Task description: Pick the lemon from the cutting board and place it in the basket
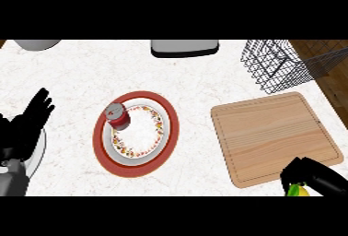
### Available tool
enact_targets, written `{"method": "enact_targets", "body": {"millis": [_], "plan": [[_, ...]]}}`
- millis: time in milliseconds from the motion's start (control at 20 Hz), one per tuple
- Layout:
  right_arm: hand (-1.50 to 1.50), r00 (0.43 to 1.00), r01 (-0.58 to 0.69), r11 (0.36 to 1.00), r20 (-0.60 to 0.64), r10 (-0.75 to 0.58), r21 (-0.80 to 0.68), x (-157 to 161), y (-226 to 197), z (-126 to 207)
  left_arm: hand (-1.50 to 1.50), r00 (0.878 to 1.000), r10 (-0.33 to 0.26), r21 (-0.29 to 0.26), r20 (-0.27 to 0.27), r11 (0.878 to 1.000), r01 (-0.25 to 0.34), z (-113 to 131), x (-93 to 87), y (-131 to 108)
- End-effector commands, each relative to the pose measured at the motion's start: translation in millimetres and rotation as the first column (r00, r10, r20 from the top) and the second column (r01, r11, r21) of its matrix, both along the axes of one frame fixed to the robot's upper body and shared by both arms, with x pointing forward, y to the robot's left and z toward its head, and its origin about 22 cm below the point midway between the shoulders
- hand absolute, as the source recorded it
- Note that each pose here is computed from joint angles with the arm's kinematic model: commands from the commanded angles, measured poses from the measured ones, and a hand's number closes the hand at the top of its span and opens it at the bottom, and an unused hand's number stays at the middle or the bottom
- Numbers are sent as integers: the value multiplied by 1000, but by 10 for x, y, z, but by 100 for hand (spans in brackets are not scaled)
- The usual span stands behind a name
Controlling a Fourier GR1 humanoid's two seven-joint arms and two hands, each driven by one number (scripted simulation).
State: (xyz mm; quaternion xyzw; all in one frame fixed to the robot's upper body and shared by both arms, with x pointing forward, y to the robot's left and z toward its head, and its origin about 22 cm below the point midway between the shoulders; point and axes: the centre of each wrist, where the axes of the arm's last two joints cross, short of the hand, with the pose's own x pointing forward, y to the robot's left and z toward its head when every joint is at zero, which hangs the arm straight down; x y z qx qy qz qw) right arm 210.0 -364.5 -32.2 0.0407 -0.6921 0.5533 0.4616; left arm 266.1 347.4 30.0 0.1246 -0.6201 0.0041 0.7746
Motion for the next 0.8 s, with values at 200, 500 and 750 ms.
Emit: {"method": "enact_targets", "body": {"millis": [200,500,750], "plan": [[150,994,95,963,33,-106,252,-467,-41,668,0,1000,18,6,24,1000,-18,83,-1,51],[150,968,197,943,102,-231,270,-456,-61,1632,0,999,-25,2,26,1000,25,149,102,-88],[150,924,299,896,136,-358,329,-577,166,2231,0,998,-56,7,19,998,56,40,63,-62]]}}
